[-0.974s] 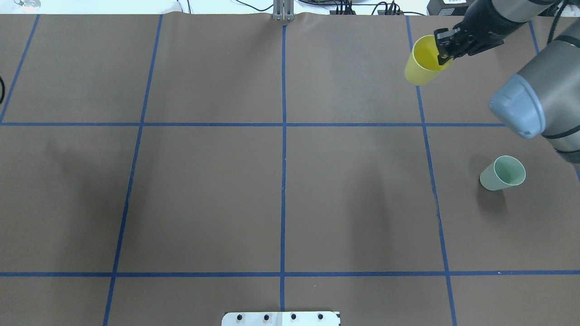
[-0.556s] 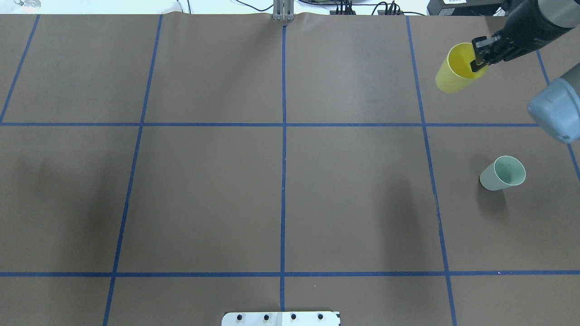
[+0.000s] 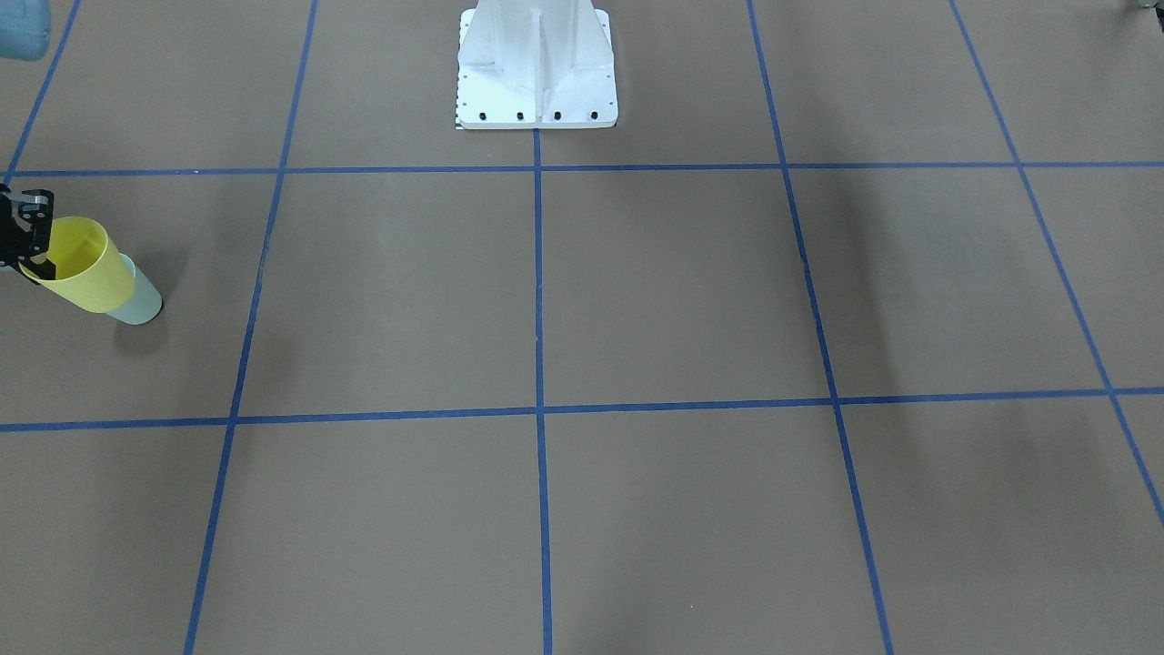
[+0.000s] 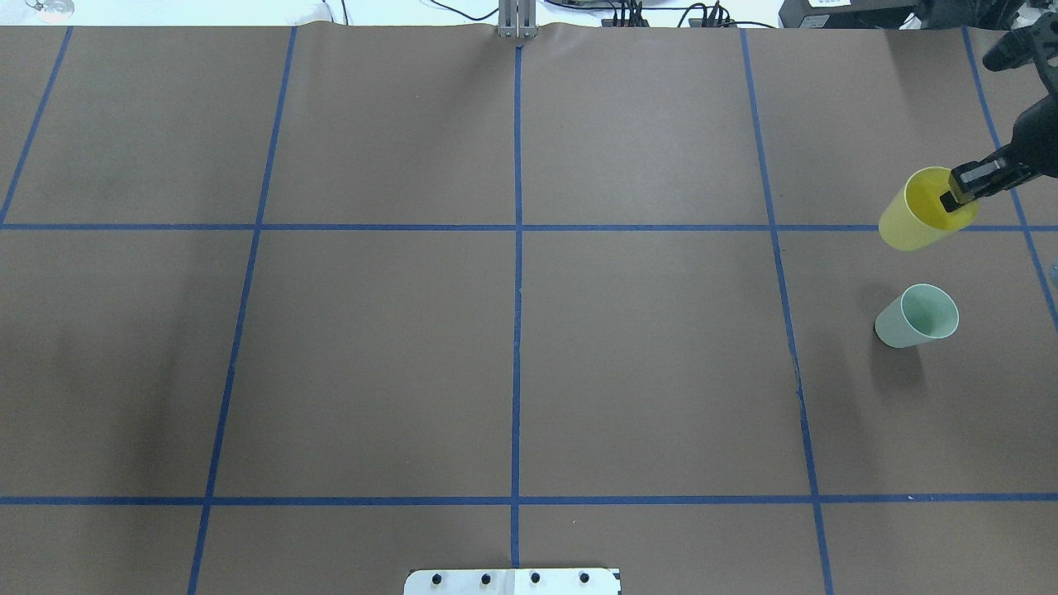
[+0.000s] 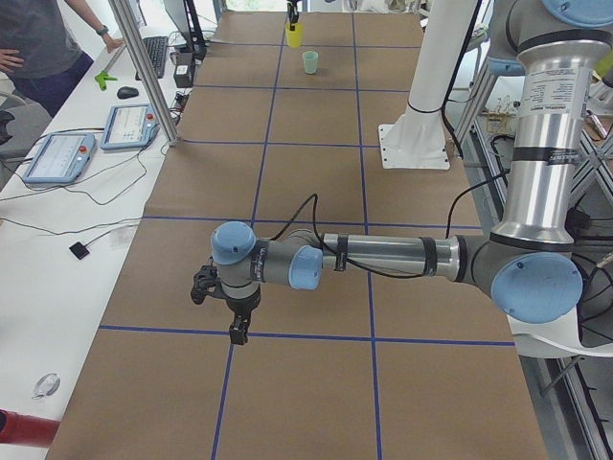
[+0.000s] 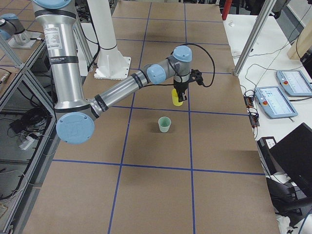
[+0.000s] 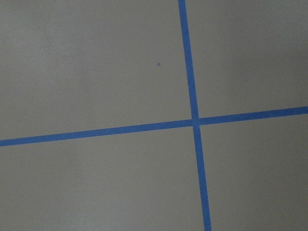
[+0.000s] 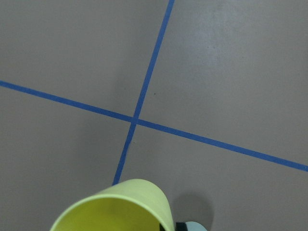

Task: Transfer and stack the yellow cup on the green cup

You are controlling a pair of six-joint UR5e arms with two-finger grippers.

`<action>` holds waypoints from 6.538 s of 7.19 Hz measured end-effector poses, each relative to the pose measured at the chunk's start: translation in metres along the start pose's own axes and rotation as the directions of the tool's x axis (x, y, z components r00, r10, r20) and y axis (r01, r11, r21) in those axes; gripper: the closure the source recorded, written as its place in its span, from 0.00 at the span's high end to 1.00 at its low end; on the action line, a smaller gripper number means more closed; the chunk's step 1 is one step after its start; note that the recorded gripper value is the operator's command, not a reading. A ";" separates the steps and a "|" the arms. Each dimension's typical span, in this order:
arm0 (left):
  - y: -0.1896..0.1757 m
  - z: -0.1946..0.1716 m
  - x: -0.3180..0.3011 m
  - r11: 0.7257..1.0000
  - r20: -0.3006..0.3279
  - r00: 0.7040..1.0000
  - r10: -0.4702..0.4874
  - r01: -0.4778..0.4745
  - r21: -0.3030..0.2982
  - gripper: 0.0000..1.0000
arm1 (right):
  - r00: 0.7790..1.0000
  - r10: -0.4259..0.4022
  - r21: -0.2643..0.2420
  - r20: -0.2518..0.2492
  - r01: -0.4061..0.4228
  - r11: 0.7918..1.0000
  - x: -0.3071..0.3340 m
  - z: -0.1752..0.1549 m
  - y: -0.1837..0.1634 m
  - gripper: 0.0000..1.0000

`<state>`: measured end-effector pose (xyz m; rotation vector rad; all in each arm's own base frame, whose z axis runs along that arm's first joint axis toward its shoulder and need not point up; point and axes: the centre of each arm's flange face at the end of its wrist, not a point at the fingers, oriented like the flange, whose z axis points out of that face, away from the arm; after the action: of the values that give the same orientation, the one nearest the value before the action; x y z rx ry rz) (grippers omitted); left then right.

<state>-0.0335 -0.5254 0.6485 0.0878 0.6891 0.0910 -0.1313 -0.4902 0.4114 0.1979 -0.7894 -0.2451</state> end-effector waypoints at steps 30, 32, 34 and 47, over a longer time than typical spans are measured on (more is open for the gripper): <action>0.043 -0.053 -0.035 0.999 -0.067 0.998 -0.014 0.011 -0.042 1.00 | 0.990 0.092 -0.038 -0.106 -0.096 0.995 0.252 -0.018 0.115 1.00; 0.048 -0.059 -0.041 0.998 -0.055 0.998 -0.028 0.025 -0.050 1.00 | 0.986 0.126 -0.059 -0.114 -0.133 0.989 0.269 -0.010 0.129 1.00; 0.049 -0.058 -0.042 0.998 -0.052 0.998 -0.027 0.025 -0.050 1.00 | 0.984 0.135 -0.067 -0.114 -0.143 0.988 0.275 -0.004 0.132 1.00; 0.074 -0.044 -0.049 0.996 -0.031 0.997 0.071 -0.069 0.055 1.00 | 0.984 0.139 -0.067 -0.111 -0.147 0.987 0.275 -0.003 0.132 1.00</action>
<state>-0.1035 -0.4556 0.6534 0.1625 0.7218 0.1417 0.0766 -0.4440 0.6300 0.0822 -0.6848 -0.1270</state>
